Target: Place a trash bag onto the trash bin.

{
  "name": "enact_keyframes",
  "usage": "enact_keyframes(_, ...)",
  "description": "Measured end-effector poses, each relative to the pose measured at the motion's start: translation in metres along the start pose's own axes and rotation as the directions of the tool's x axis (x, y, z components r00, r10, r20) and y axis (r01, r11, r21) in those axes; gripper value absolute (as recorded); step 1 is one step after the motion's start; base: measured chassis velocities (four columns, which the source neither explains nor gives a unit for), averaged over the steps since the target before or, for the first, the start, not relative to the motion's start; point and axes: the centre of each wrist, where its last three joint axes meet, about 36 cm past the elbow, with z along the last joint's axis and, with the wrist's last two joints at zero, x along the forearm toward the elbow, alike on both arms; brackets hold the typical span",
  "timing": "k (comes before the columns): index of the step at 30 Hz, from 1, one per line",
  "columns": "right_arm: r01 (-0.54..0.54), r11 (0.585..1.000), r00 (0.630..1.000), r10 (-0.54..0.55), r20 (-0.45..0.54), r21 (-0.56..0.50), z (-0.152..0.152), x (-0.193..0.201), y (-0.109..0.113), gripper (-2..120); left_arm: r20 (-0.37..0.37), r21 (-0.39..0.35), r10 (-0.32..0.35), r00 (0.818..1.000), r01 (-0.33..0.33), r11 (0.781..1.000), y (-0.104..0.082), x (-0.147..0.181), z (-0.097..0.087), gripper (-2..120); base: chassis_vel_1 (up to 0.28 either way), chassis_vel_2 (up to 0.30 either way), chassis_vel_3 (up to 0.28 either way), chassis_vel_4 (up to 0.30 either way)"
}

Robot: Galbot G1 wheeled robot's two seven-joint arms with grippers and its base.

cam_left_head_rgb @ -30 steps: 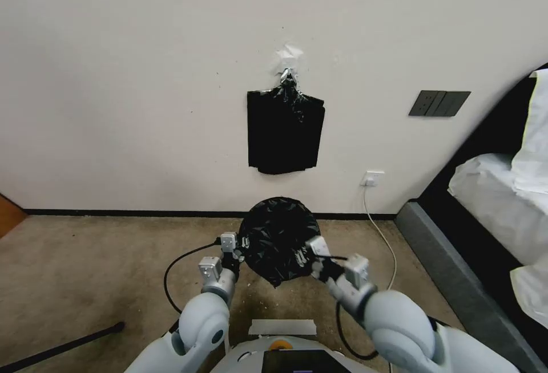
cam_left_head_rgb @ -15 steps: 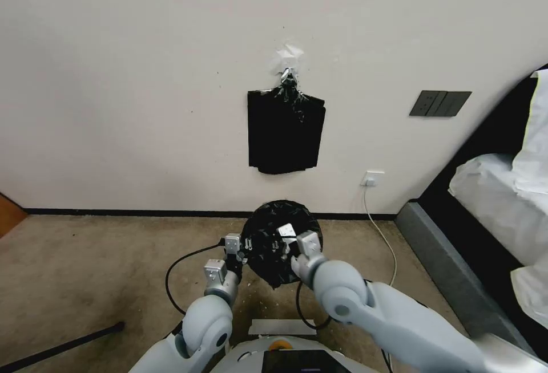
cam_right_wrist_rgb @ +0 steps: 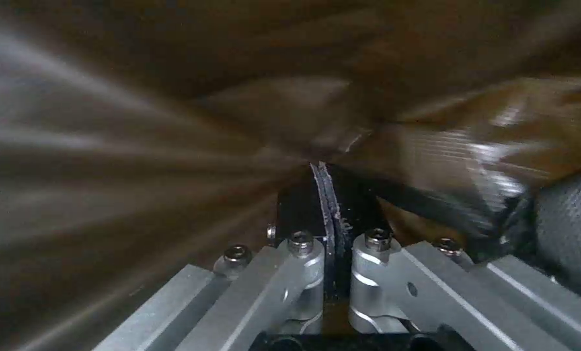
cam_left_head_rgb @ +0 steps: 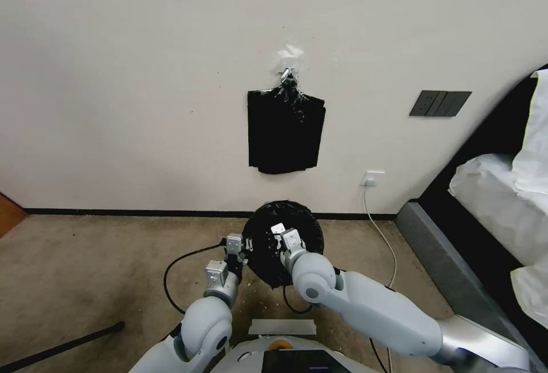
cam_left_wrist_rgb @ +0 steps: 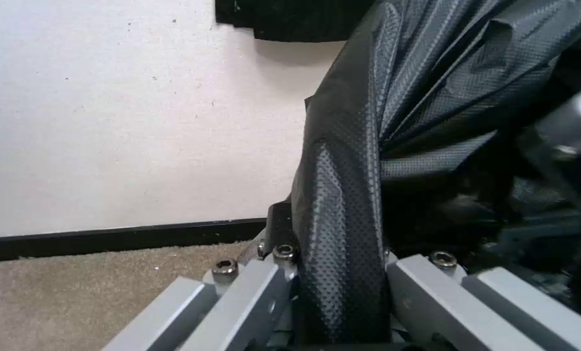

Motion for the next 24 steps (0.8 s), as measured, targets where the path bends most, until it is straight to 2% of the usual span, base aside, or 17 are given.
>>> enact_keyframes(24, -0.057, 0.998, 0.997, 0.056, -0.049, -0.029, 0.004, -0.026, -0.006, 0, -0.001, 0.035, 0.016, 1.000, -0.016, 0.999, -0.004, 0.004, -0.004, 1, 0.000, 0.000, 0.000, 0.000)
